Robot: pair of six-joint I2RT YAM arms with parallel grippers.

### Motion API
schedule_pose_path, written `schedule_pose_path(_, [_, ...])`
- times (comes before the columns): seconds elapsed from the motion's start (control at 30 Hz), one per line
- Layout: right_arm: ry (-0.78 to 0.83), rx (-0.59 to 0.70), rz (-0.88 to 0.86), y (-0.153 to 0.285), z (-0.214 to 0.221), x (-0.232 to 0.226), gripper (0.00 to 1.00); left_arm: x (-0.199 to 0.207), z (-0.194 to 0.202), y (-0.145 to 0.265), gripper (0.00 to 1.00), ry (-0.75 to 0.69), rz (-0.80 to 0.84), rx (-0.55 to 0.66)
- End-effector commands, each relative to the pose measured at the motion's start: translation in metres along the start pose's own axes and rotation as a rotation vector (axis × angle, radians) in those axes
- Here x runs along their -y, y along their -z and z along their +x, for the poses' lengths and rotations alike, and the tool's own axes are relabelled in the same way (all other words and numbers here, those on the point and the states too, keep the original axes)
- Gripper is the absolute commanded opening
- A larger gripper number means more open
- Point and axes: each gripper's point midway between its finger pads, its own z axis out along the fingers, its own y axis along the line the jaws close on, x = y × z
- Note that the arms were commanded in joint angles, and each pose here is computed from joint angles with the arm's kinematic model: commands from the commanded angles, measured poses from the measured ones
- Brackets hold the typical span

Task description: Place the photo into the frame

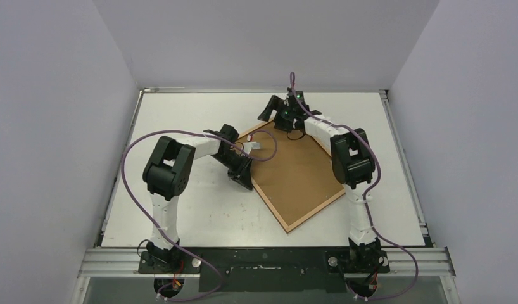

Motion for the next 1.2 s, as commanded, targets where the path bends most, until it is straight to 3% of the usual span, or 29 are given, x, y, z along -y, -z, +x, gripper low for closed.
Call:
schedule_pose_path(0.0, [-0.017,-0.040,-0.066,-0.003,0.009,-0.021,0.90,0.000,-0.007,-0.002,0.15,-0.031,0.011,0.032])
schedule_pose_path(0.17, [0.027,0.001,-0.101,0.011,-0.008,-0.046,0.90,0.017,-0.009,0.011,0.21,-0.042,0.043,0.026])
schedule_pose_path(0.33, [0.061,0.123,-0.123,0.052,-0.062,-0.066,0.90,0.041,-0.018,0.062,0.44,-0.085,0.097,0.067])
schedule_pose_path(0.47, [0.063,0.187,-0.072,0.075,-0.092,-0.046,0.90,0.046,-0.032,0.110,0.51,-0.086,0.125,0.113])
schedule_pose_path(0.57, [0.047,0.209,-0.014,0.080,-0.102,-0.016,0.90,0.025,-0.057,0.139,0.52,-0.080,0.065,0.198])
schedule_pose_path(0.77, [0.056,0.215,0.126,0.069,-0.106,0.037,0.90,-0.057,-0.126,0.170,0.51,-0.004,-0.131,0.388])
schedule_pose_path(0.97, [0.052,0.199,0.165,0.050,-0.104,0.059,0.90,-0.094,-0.158,0.162,0.50,0.028,-0.162,0.426])
schedule_pose_path(1.17, [0.021,0.162,0.150,0.031,-0.094,0.068,0.90,-0.106,-0.167,0.146,0.48,0.048,-0.129,0.427])
